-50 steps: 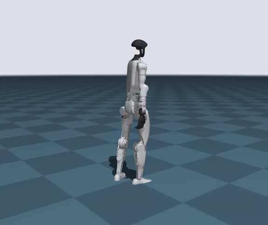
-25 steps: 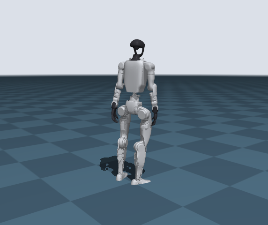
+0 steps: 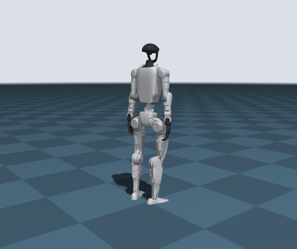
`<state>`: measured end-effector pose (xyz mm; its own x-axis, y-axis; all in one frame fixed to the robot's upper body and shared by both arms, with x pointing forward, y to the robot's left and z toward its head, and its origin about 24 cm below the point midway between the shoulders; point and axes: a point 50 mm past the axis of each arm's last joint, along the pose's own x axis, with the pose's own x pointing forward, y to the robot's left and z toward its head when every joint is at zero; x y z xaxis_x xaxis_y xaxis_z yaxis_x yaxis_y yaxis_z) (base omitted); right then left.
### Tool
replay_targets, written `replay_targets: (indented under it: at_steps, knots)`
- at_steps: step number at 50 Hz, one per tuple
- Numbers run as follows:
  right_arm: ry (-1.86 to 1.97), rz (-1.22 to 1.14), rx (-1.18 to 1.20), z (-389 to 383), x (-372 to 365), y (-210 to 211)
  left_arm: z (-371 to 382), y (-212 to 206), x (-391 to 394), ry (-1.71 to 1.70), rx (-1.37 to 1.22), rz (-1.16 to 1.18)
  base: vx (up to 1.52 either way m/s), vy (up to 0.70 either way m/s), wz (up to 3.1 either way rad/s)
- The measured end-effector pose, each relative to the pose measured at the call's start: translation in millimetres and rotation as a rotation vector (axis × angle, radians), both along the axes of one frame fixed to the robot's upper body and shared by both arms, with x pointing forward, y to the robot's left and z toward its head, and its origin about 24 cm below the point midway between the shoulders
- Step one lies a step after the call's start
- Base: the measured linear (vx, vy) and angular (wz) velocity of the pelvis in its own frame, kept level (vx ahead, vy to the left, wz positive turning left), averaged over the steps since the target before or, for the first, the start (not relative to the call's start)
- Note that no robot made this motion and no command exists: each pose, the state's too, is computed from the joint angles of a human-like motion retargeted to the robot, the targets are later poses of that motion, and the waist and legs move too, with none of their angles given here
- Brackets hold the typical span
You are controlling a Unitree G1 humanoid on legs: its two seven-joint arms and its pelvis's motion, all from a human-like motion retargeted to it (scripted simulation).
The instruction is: Upper body actions
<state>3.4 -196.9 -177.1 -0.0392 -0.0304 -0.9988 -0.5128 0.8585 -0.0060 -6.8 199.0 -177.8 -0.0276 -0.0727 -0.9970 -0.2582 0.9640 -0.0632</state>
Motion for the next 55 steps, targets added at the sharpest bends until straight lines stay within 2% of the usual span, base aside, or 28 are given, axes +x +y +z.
replay_targets:
  at_steps: [20,27,35,40,43,47,55]
  knots:
    - [-0.101,0.083,0.029,-0.6,21.7,0.2,3.4,-5.0,-21.7,0.147,0.037,-0.122,-0.02,0.10,-0.20]
    - [0.035,0.050,-0.019,3.1,-33.3,-13.7,8.2,11.2,63.0,-0.018,0.079,-0.278,-0.02,0.00,-0.15]
    - [0.341,-0.047,-0.213,35.0,-140.2,-49.3,46.2,-2.9,207.8,-0.497,0.160,-0.374,0.06,-0.08,0.19]
    - [0.380,-0.040,-0.311,43.1,-152.2,-60.4,64.3,-5.6,240.6,-0.631,0.231,-0.347,-0.01,-0.03,0.34]
    - [0.350,-0.034,-0.315,36.3,-137.0,-56.7,55.3,-4.5,225.2,-0.602,0.222,-0.315,-0.01,-0.02,0.22]
    - [0.239,-0.002,-0.230,17.5,-88.3,-38.6,25.6,-2.5,162.2,-0.399,0.150,-0.276,0.00,-0.02,0.08]
    - [-0.172,0.275,0.185,6.7,93.0,40.7,9.0,-5.2,-56.2,0.255,-0.040,-0.060,-0.02,-0.05,-0.11]
